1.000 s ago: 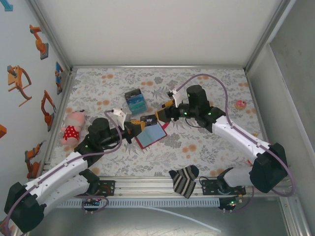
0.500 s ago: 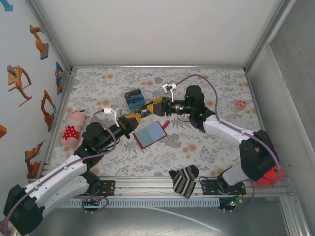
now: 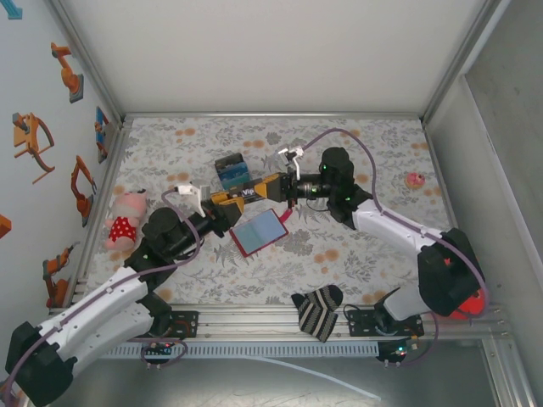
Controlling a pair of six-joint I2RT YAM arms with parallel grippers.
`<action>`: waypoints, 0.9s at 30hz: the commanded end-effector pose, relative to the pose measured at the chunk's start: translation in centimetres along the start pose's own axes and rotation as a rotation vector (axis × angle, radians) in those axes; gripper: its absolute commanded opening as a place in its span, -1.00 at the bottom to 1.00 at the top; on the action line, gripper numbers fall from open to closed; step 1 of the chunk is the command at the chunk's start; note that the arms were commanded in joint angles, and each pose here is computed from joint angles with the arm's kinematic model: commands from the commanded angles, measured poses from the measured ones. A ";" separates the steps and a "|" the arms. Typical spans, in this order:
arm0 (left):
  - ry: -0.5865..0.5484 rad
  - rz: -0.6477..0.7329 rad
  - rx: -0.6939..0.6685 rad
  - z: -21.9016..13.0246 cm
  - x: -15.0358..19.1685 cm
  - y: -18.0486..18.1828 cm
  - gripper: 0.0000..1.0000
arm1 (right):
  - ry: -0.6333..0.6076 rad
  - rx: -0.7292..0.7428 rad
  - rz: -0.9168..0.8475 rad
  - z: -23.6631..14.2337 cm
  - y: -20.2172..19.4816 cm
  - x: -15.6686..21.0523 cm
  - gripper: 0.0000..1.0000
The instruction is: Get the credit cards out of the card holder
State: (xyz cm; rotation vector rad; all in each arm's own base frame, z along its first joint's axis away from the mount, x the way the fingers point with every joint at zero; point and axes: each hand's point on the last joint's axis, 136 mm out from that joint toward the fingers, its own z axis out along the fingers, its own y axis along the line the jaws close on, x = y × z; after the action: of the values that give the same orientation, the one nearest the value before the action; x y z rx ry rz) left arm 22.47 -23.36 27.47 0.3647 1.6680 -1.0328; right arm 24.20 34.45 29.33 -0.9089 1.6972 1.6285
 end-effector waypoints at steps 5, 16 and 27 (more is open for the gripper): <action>0.130 0.254 0.014 -1.4 -1.3 -2.0 0.53 | 0.097 0.039 -0.174 -1.6 2.6 0.7 -1.00; 0.343 0.404 0.316 0.4 0.9 -6.4 0.08 | 0.226 -0.013 -0.259 -2.6 5.6 2.4 -1.00; 0.433 0.423 0.379 1.8 2.4 -6.4 -1.00 | 0.237 0.092 -0.294 -3.1 4.6 2.2 -0.76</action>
State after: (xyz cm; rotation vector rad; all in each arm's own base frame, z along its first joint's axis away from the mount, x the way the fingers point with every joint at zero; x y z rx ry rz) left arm 18.39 -28.81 27.16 1.1649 1.7025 -0.9935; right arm 19.63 31.51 28.52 -1.2670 1.7310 1.3384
